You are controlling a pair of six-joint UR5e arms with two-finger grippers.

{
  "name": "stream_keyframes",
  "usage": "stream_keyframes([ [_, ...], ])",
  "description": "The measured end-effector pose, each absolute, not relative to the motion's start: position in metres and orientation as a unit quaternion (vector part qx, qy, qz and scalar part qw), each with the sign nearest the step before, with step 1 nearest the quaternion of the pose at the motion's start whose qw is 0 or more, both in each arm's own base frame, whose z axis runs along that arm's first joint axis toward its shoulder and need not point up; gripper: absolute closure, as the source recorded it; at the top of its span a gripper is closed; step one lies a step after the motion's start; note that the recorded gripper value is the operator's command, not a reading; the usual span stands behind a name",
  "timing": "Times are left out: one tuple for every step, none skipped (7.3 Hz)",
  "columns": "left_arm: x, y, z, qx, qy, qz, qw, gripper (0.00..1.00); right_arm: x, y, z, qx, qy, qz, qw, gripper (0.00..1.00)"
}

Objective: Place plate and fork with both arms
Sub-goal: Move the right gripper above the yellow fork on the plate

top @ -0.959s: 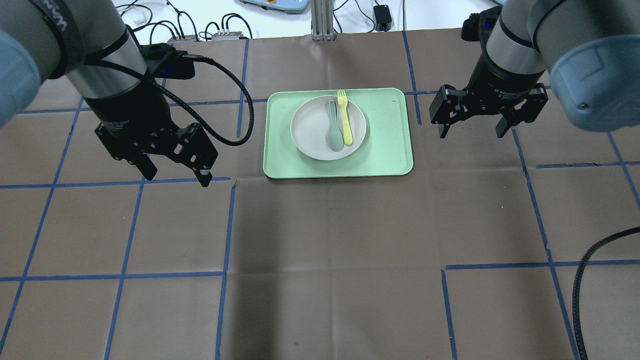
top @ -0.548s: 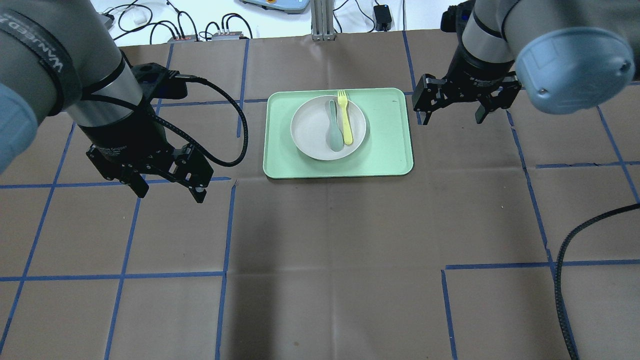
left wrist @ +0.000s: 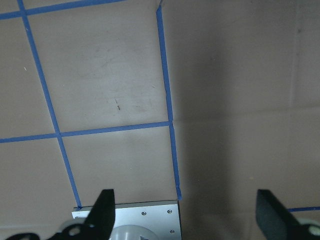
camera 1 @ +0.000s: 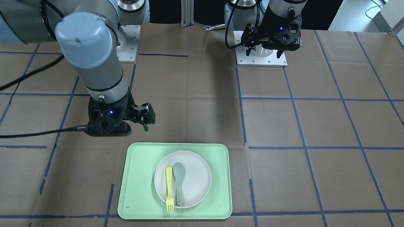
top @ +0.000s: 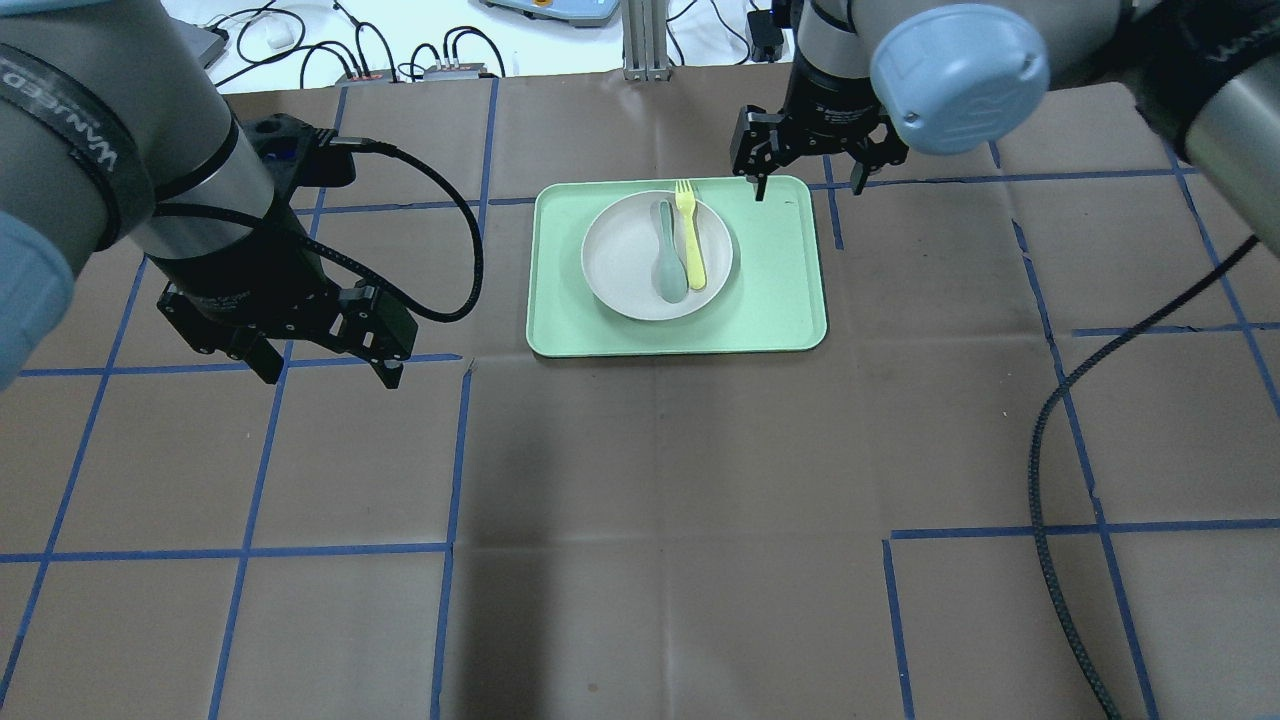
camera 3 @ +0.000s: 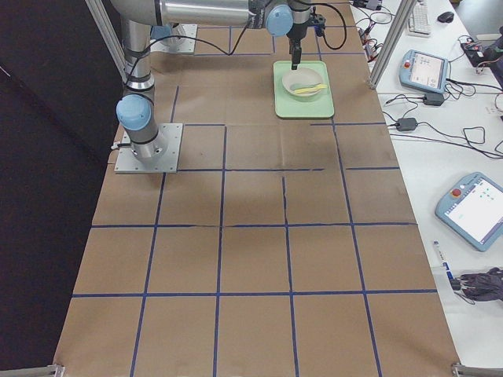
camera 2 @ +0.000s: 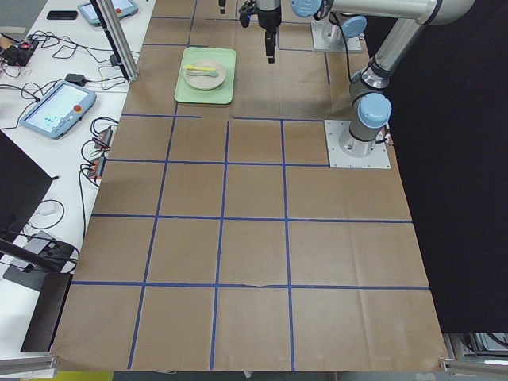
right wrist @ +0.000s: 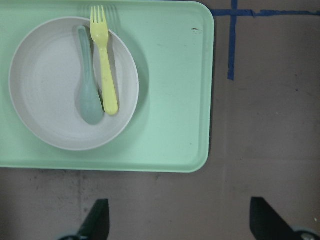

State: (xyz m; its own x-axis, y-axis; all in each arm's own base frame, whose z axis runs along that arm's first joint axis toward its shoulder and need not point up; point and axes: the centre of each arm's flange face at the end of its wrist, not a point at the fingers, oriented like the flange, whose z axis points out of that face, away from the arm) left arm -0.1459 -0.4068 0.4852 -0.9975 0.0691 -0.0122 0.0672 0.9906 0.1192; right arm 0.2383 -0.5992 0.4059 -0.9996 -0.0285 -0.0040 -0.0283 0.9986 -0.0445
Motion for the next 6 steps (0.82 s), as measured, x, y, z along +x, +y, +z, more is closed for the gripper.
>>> stream_keyframes([
  [-0.146,-0.408,0.485,0.032,0.998,0.053,0.008,0.01,0.261,-0.619,0.391,-0.02,1.0,-0.023,0.002,0.0],
  [-0.146,-0.41,0.484,0.031,0.998,0.05,0.008,0.01,0.278,-0.637,0.377,-0.024,0.999,-0.024,0.001,0.0],
  [-0.146,-0.413,0.482,0.029,0.998,0.048,0.008,0.0,0.289,-0.654,0.362,-0.022,1.0,-0.021,0.001,0.01],
  [-0.146,-0.415,0.48,0.028,0.999,0.043,0.008,0.0,0.296,-0.666,0.347,-0.014,1.0,-0.018,0.001,0.04],
  [-0.146,-0.415,0.478,0.028,0.999,0.04,0.008,0.0,0.299,-0.674,0.333,-0.008,1.0,-0.017,0.001,0.11],
  [-0.146,-0.413,0.475,0.028,0.999,0.04,0.008,0.01,0.301,-0.679,0.322,-0.006,1.0,-0.016,0.001,0.22],
])
